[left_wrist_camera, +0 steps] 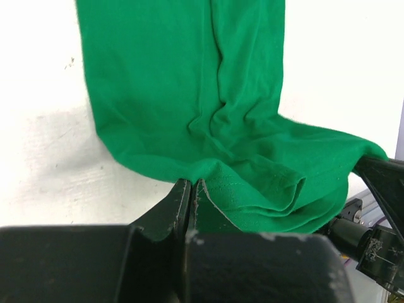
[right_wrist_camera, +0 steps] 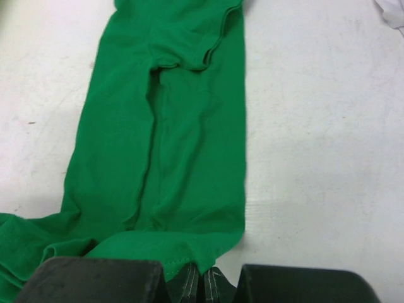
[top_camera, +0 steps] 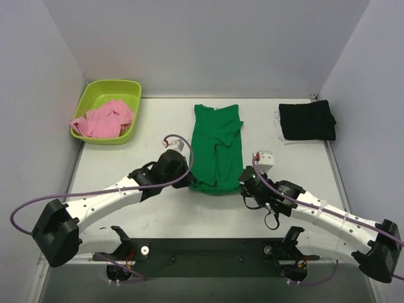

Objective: Fold and stack the t-shirts

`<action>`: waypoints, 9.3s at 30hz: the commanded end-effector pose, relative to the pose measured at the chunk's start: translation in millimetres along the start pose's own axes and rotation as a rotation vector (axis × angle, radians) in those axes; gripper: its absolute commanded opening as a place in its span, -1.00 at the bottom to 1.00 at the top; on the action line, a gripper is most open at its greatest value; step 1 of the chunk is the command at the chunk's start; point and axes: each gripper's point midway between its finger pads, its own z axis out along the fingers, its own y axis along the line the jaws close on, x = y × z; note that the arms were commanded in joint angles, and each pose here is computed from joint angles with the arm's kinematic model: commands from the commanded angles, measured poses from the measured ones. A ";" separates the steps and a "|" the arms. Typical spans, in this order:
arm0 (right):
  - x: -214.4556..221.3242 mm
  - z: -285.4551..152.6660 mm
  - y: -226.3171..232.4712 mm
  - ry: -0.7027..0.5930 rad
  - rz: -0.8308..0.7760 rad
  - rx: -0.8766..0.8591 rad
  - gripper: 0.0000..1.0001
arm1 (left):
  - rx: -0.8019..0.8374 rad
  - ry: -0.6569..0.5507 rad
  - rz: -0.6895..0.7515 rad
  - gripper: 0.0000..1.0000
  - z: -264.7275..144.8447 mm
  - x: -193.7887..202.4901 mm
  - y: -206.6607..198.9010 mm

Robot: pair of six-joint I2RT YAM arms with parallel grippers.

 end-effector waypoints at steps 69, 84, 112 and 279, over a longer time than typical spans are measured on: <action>-56.7 105.1 3.8 0.193 0.100 -0.057 1.00 | 0.182 -0.096 -0.127 0.91 63.3 -98.6 -3.0; 2.5 85.1 -45.5 0.188 0.123 0.034 1.00 | 0.056 -0.035 -0.138 0.92 84.7 -30.1 53.5; 18.5 84.2 -57.7 0.202 0.143 0.052 0.99 | -0.051 0.005 -0.149 0.10 128.1 -29.3 78.7; -174.3 164.0 118.4 0.053 0.220 -0.391 1.00 | 0.260 -0.347 -0.215 0.94 33.1 -192.7 10.7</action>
